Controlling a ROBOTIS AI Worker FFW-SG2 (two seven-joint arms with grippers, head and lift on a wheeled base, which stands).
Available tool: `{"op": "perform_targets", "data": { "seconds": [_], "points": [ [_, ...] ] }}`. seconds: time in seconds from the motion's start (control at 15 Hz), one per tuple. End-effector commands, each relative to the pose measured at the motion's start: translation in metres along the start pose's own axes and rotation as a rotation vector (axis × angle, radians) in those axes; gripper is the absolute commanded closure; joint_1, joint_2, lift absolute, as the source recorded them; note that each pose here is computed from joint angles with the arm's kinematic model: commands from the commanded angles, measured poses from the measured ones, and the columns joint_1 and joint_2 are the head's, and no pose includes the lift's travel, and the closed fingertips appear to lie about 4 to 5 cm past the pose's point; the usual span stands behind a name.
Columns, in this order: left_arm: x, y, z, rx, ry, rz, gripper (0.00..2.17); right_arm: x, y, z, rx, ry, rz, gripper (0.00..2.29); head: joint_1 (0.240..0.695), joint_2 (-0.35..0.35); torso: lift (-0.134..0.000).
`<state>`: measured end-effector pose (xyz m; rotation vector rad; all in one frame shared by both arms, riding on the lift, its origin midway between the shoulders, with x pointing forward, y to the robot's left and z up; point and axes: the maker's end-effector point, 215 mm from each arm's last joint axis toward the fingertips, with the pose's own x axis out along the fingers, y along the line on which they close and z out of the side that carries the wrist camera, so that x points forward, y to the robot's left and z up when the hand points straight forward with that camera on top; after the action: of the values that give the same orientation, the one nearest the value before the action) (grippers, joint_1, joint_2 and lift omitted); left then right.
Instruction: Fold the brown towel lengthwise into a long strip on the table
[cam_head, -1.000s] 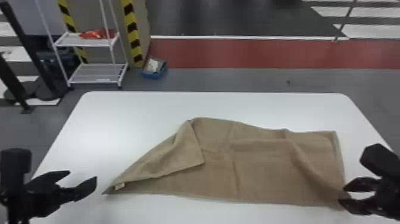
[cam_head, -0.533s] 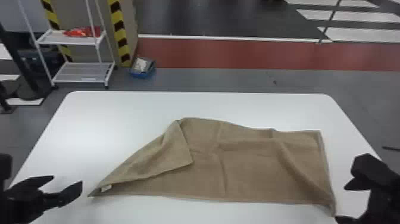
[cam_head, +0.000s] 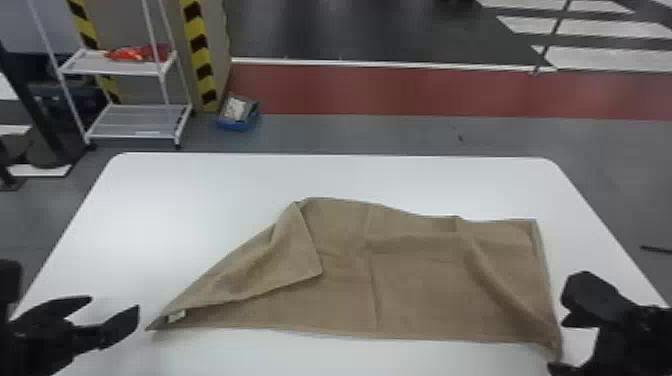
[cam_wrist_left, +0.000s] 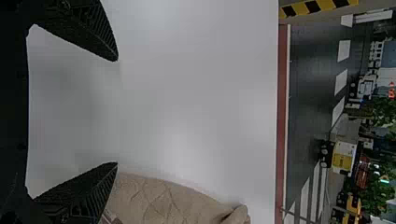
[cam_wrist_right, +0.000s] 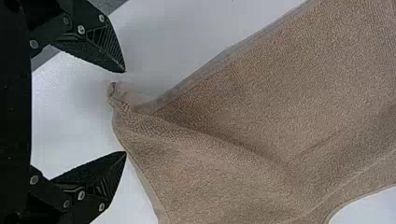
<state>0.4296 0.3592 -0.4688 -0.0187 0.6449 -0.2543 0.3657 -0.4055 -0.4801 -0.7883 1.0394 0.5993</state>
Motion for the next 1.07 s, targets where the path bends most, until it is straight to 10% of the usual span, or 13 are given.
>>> {"op": "perform_targets", "data": {
  "seconds": [0.0, 0.53, 1.0],
  "points": [
    [0.000, 0.000, -0.001, 0.002, 0.000, 0.000, 0.08, 0.007, 0.000, 0.010, -0.005, -0.015, 0.001, 0.48, 0.695, -0.067, -0.093],
    [-0.013, -0.025, 0.014, 0.084, -0.075, -0.035, 0.09, -0.019, -0.022, -0.007, -0.002, -0.028, -0.043, 2.08, 0.695, -0.068, -0.093],
    [-0.045, -0.144, 0.020, 0.632, -0.119, -0.315, 0.27, -0.019, -0.019, -0.008, 0.004, -0.030, -0.051, 2.13, 0.695, -0.238, -0.093]
  ]
}}
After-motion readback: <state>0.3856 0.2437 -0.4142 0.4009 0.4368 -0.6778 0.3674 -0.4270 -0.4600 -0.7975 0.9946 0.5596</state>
